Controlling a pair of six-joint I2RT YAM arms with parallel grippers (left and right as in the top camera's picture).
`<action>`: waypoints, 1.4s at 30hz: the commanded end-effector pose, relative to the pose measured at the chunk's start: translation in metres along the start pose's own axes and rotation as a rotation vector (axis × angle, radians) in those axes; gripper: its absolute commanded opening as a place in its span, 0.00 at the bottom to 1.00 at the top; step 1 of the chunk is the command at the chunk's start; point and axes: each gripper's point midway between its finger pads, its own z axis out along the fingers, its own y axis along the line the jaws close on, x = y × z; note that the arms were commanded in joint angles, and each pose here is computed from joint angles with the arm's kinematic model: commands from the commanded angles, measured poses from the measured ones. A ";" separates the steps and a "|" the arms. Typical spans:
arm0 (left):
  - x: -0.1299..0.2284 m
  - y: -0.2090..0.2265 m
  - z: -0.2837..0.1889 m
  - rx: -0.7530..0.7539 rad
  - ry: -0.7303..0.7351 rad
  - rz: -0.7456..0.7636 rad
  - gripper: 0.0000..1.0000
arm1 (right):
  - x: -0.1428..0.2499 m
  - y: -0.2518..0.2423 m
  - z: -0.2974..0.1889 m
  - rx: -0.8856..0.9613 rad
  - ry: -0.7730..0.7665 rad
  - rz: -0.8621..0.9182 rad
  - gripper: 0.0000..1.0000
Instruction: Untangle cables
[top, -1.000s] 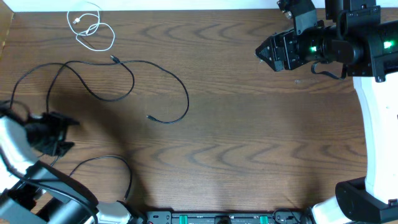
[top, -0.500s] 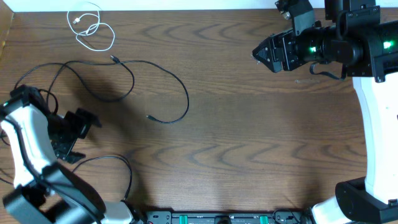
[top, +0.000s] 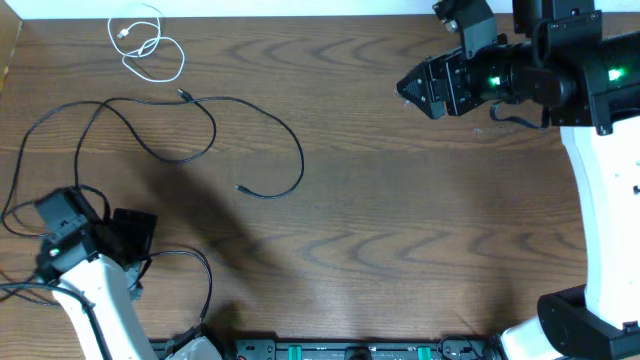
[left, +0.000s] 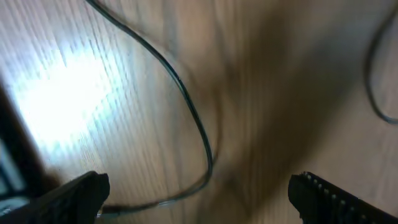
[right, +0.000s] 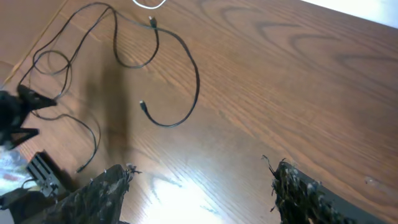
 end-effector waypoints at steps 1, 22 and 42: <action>0.003 0.007 0.026 -0.031 0.014 -0.142 0.98 | 0.001 0.007 0.001 -0.020 0.002 0.007 0.72; 0.006 0.003 0.104 -0.127 0.150 -0.176 0.68 | 0.001 0.009 0.001 -0.022 0.006 0.004 0.73; -0.009 -0.067 0.101 0.207 0.180 -0.213 0.14 | 0.008 0.009 0.001 -0.020 0.034 0.017 0.71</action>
